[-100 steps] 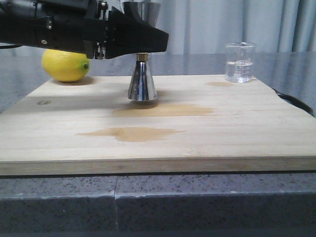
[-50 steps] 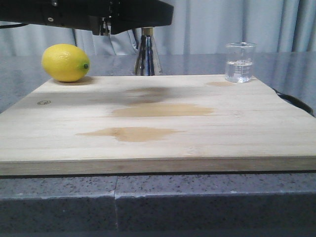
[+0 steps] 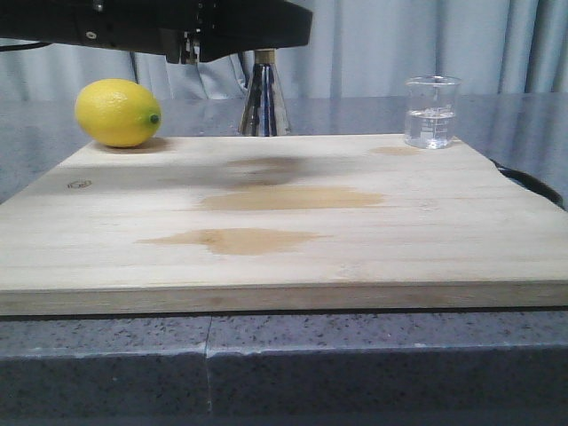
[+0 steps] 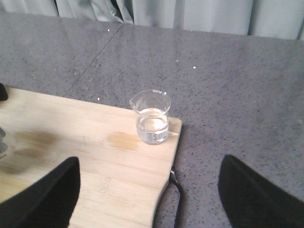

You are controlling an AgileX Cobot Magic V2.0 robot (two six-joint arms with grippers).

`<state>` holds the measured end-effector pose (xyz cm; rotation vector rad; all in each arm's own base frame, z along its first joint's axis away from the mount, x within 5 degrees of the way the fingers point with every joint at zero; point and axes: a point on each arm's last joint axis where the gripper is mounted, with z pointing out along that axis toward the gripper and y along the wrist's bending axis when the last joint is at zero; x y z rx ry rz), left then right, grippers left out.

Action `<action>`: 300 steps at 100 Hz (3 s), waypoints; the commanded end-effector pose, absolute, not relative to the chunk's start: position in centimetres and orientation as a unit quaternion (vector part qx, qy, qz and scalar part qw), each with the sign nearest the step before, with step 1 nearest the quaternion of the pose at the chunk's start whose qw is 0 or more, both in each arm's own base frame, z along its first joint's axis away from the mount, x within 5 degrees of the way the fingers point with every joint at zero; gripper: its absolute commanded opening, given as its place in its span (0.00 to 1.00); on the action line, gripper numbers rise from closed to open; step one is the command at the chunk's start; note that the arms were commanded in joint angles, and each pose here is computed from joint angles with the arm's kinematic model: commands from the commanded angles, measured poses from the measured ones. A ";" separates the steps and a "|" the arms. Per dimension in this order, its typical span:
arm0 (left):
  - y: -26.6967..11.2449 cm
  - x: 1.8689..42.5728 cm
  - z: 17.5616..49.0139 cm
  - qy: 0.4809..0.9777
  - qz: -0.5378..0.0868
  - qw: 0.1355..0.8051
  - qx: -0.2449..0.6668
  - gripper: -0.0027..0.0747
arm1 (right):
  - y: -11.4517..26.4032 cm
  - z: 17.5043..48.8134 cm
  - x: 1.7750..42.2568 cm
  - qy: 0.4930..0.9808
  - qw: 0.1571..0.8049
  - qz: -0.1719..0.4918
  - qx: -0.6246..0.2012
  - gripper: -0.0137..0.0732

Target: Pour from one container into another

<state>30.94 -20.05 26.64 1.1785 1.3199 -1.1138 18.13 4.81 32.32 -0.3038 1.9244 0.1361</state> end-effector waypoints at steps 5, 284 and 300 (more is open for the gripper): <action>-20.2 30.1 30.1 0.485 -0.500 0.539 0.473 0.32 | 5.8 33.0 20.8 0.774 0.616 0.063 -0.132 0.76; -20.2 30.1 30.1 0.485 -0.500 0.539 0.473 0.32 | 7.4 28.8 29.9 0.688 0.682 0.080 -0.233 0.47; -20.2 30.1 30.1 0.485 -0.500 0.539 0.473 0.32 | 8.3 32.0 28.5 0.690 0.679 0.071 -0.240 0.47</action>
